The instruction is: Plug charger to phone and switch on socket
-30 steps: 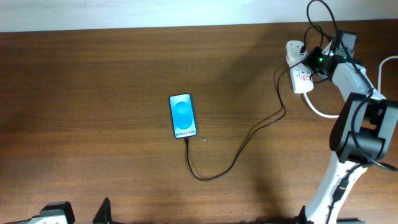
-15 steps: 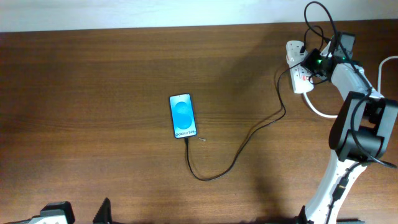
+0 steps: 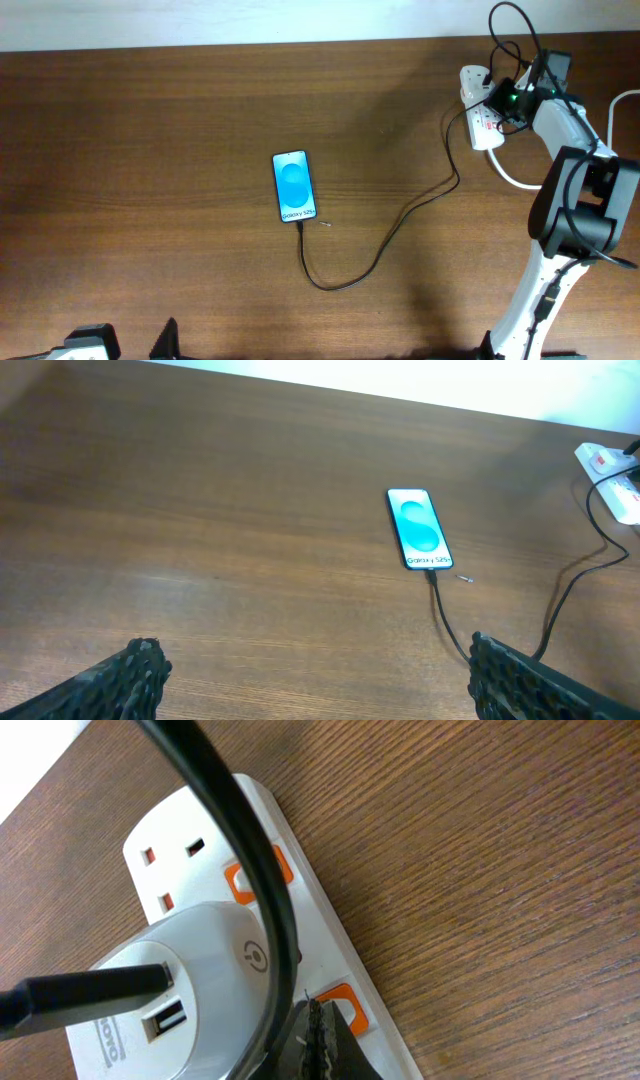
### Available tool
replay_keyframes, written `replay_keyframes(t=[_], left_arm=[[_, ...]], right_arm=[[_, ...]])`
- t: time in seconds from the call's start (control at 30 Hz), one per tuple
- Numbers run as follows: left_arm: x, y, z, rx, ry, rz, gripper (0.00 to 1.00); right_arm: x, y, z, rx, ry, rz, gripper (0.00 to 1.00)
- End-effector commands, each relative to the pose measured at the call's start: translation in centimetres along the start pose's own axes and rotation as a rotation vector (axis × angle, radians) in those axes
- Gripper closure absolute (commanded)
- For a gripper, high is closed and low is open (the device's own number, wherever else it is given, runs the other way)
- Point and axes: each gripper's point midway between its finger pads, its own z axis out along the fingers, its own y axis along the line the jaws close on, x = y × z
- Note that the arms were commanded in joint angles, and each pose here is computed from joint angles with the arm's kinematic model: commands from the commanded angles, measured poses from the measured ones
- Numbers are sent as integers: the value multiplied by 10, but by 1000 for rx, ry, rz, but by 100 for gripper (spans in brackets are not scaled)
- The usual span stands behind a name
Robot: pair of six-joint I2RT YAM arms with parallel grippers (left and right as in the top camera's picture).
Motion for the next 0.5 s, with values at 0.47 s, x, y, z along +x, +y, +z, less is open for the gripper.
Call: replay_keyframes(t=[0.47], left_arm=[[-1, 1, 0, -4, -10, -9, 1]], right_arm=[[68, 2, 44, 24, 177, -53, 96]])
